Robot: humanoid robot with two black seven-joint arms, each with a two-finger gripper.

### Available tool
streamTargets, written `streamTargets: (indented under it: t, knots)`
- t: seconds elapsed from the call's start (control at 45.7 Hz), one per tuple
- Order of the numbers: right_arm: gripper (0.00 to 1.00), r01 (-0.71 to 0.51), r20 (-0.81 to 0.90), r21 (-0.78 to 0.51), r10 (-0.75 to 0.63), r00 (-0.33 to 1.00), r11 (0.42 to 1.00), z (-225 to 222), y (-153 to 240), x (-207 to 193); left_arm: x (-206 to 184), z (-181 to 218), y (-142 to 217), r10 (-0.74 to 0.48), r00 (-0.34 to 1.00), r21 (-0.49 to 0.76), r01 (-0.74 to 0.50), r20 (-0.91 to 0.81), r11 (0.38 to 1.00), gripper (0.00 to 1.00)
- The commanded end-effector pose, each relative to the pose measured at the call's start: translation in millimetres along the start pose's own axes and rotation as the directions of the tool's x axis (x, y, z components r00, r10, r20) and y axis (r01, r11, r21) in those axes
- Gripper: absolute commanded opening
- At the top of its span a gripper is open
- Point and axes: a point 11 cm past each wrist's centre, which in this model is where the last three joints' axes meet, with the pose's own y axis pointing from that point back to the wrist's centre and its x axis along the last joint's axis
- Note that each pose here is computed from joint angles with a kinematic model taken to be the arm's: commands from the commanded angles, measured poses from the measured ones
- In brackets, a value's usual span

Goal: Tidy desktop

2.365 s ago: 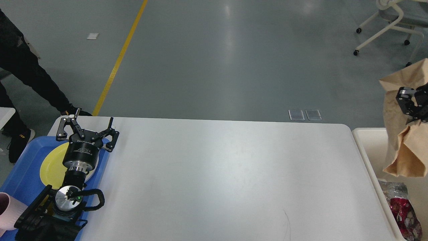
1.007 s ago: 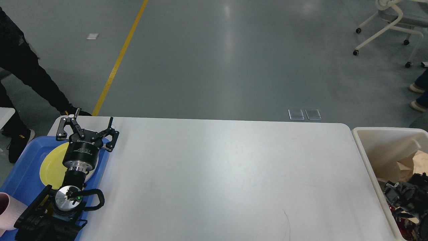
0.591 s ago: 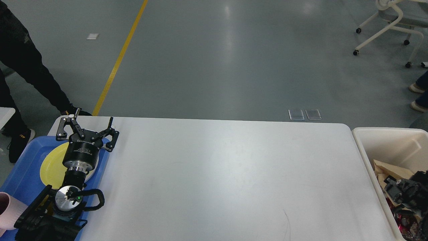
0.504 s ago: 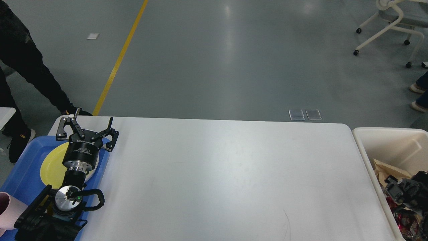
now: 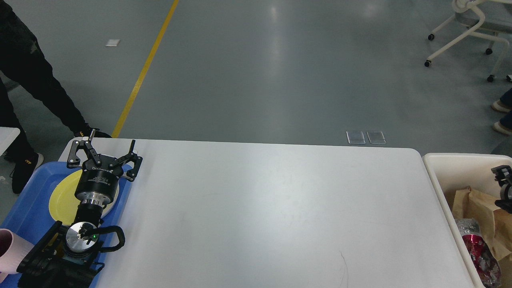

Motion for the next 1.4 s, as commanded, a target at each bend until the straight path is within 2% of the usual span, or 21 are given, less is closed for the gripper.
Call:
streamTargets:
  t: [0.0, 0.131, 0.285, 0.35, 0.46, 0.547, 0.635, 0.701, 0.81, 1.007, 1.161, 1.38]
  knots:
    - [1.00, 0.056, 0.140, 0.088, -0.068, 0.988, 0.994, -34, 13, 4, 0, 0, 0, 0.000, 1.000, 0.000, 0.000, 0.000, 1.000, 0.96]
    - [1.00, 0.146, 0.292, 0.248, -0.217, 0.932, 0.958, -67, 30, 3, 0, 0, 0, 0.000, 1.000, 0.000, 0.000, 0.000, 1.000, 0.96]
    - [1.00, 0.251, 0.485, 0.556, -0.555, 0.676, 0.792, -127, 74, -14, 0, 0, 0, 0.000, 1.000, 0.000, 0.000, 0.000, 1.000, 0.96]
    - [1.00, 0.290, 0.530, 0.603, -0.645, 0.551, 0.743, -118, 75, -33, 0, 0, 0, 0.000, 1.000, 0.000, 0.000, 0.000, 1.000, 0.96]
    - [1.00, 0.317, 0.542, 0.723, -0.789, 0.290, 0.614, -118, 88, -70, 0, 0, 0, -0.001, 1.000, 0.000, 0.001, 0.000, 1.000, 0.96]
    - [1.00, 0.283, 0.500, 0.785, -0.833, 0.238, 0.551, -113, 91, -74, 0, 0, 0, -0.001, 1.000, 0.000, 0.001, 0.000, 1.000, 0.96]
    - [1.00, 0.266, 0.418, 0.855, -0.895, 0.154, 0.445, -105, 97, -98, 0, 0, 0, -0.001, 1.000, 0.000, 0.001, 0.000, 1.000, 0.96]
    - [1.00, 0.222, 0.400, 0.884, -0.911, 0.098, 0.411, -84, 95, -111, 1, 0, 1, 0.002, 1.000, 0.000, -0.002, 0.000, 1.000, 0.96]
    - [1.00, 0.151, 0.390, 0.905, -0.917, 0.085, 0.399, -67, 96, -126, 1, 0, 1, 0.002, 1.000, 0.000, -0.002, 0.000, 1.000, 0.96]
    - [1.00, -0.016, 0.435, 0.897, -0.876, 0.211, 0.441, -41, 88, -141, 1, 0, 1, 0.002, 1.000, 0.000, -0.002, 0.000, 1.000, 0.96]
    - [1.00, -0.048, 0.536, 0.838, -0.802, 0.264, 0.544, -33, 76, -146, 0, 0, 0, 0.000, 1.000, 0.000, 0.000, 0.000, 1.000, 0.96]
    - [1.00, -0.046, 0.526, 0.845, -0.811, 0.255, 0.533, -36, 80, -148, 0, 0, 0, 0.000, 1.000, 0.000, 0.000, 0.000, 1.000, 0.96]
